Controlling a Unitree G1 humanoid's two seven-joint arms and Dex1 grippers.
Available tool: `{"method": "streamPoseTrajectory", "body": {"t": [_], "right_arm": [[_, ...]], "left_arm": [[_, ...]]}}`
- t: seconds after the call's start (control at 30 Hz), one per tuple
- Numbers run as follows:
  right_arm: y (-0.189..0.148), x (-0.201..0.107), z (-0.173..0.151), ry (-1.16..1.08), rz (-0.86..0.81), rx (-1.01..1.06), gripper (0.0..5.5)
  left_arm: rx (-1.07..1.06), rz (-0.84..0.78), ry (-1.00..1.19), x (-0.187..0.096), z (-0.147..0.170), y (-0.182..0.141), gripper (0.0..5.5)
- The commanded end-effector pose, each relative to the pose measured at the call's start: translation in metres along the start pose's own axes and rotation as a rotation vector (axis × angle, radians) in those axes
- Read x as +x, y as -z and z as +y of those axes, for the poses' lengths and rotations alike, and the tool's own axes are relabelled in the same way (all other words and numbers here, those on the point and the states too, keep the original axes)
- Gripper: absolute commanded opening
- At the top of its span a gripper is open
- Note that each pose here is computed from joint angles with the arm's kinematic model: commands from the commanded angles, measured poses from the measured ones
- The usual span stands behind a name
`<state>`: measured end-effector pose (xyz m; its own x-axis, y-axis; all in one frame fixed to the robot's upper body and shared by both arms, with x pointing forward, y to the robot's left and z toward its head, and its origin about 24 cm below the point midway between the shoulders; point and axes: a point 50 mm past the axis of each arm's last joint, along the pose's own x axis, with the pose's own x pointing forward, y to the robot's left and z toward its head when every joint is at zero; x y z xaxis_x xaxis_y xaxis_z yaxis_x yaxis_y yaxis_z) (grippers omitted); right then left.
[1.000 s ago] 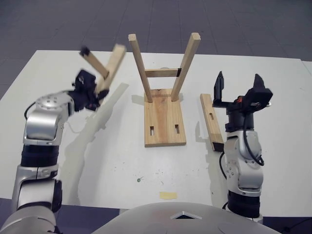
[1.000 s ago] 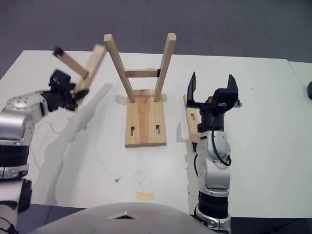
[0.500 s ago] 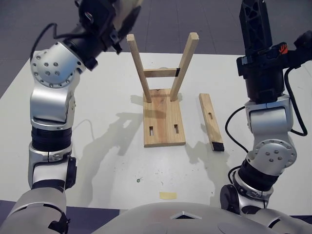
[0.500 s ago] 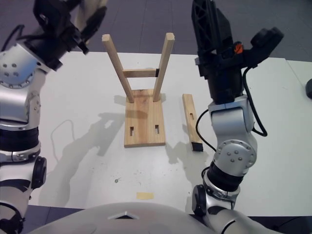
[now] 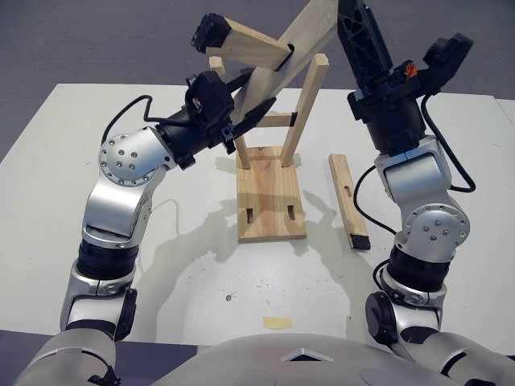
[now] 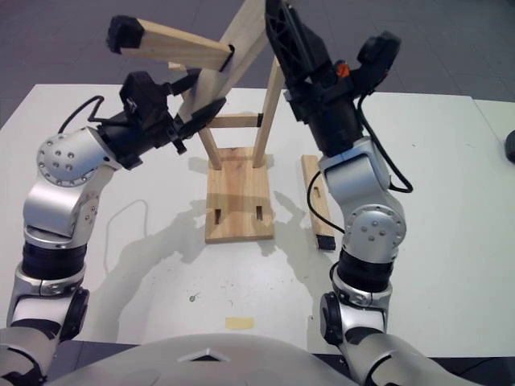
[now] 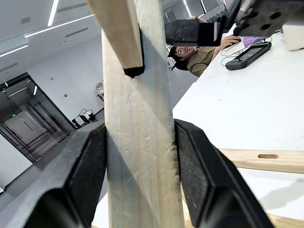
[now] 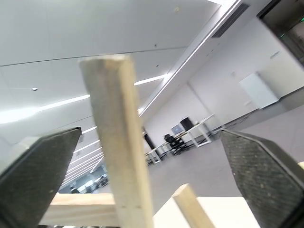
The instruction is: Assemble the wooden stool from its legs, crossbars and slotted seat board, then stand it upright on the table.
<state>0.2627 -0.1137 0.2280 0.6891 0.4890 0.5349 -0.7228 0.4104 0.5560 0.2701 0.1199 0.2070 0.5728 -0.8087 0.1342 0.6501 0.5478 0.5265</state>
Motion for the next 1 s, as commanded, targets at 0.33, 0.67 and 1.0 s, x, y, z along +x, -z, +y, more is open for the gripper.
{"method": "streamPoseTrajectory", "body": {"t": [0.33, 0.67, 1.0], "right_arm": [[0.014, -0.002, 0.013, -0.079, 0.104, 0.03, 3.26], [0.012, -0.01, 0.021, -0.076, -0.002, 0.17, 1.71], [0.019, -0.018, 0.005, 0.138, -0.028, -0.011, 1.04]], "left_arm": [[0.007, 0.01, 0.033, -0.002, -0.015, -0.004, 2.06], [0.003, 0.024, 0.064, -0.002, -0.018, 0.001, 2.06], [0.02, 0.045, 0.068, -0.005, -0.023, 0.004, 2.05]]}}
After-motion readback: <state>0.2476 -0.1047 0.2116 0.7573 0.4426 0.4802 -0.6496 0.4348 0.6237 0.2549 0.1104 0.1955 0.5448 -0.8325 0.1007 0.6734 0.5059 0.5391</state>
